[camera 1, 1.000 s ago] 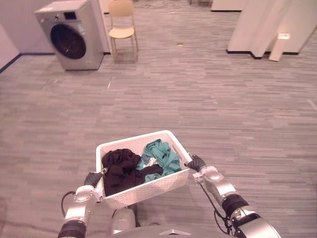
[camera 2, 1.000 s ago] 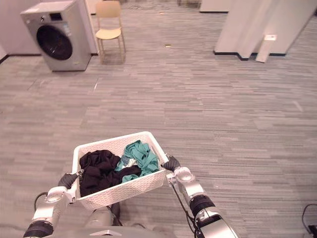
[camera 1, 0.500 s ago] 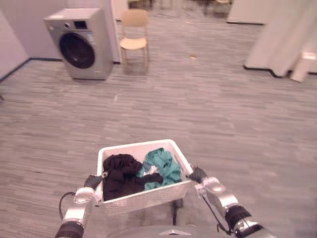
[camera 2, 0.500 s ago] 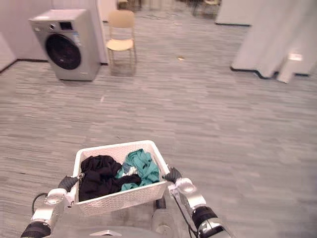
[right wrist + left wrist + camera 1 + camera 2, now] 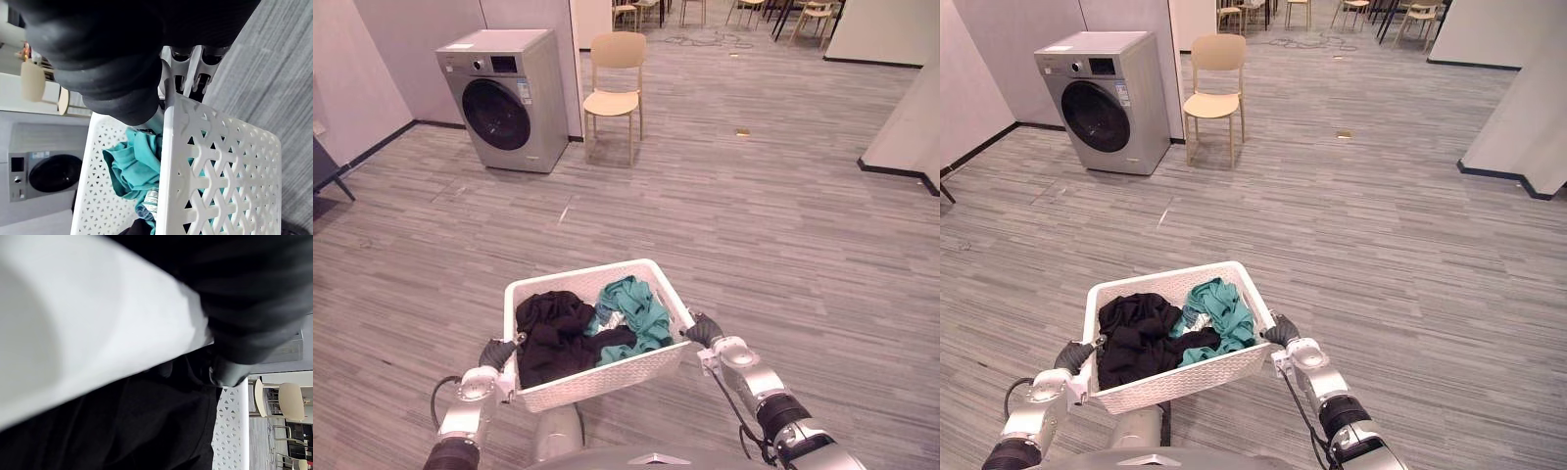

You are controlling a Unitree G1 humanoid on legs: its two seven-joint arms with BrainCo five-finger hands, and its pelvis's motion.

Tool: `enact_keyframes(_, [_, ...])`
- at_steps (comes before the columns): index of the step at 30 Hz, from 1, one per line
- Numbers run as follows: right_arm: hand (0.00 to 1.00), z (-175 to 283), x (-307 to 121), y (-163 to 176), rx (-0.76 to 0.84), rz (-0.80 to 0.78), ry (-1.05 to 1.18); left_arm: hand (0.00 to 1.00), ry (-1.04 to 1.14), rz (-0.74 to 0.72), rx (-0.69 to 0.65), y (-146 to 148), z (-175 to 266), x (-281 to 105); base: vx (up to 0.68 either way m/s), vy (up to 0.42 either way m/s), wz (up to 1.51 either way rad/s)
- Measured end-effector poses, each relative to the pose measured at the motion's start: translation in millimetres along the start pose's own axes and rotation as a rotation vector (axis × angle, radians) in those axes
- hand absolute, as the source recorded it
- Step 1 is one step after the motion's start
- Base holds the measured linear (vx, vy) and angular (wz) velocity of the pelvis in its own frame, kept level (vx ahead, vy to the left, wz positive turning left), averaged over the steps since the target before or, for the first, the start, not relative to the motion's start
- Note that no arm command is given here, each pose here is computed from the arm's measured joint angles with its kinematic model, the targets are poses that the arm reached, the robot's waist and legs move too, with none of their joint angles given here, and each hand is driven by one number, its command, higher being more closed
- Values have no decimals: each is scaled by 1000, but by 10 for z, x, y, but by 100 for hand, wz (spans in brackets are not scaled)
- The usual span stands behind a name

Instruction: Pick up the laundry basket with both hands and put the clothes into the washing machine.

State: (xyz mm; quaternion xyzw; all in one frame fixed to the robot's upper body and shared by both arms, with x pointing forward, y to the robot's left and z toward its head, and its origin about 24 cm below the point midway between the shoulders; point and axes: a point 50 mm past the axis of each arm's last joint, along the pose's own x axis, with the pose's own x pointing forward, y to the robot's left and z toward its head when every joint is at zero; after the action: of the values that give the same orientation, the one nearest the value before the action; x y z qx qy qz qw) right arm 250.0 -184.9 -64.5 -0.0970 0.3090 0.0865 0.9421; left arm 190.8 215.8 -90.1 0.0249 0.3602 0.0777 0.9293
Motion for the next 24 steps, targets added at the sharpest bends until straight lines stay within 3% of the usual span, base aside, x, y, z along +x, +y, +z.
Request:
enact_keyframes(6, [100, -73, 15, 72, 9, 15, 32, 100, 55, 12, 6, 30, -104, 17, 460, 389, -28])
enact_keyframes(14, [100, -246, -91, 15, 48, -6, 58, 100, 42, -30, 107, -37, -4, 67, 519, 226, 62])
enact_keyframes(18, [100, -103, -94, 12, 63, -7, -4, 100, -38, -22, 150, 11, 251, 98, 574, 9, 59])
enact_keyframes(24, [100, -148, -119, -42, 61, -35, 15, 100, -11, -35, 141, -104, 197, 97, 715, -223, 61])
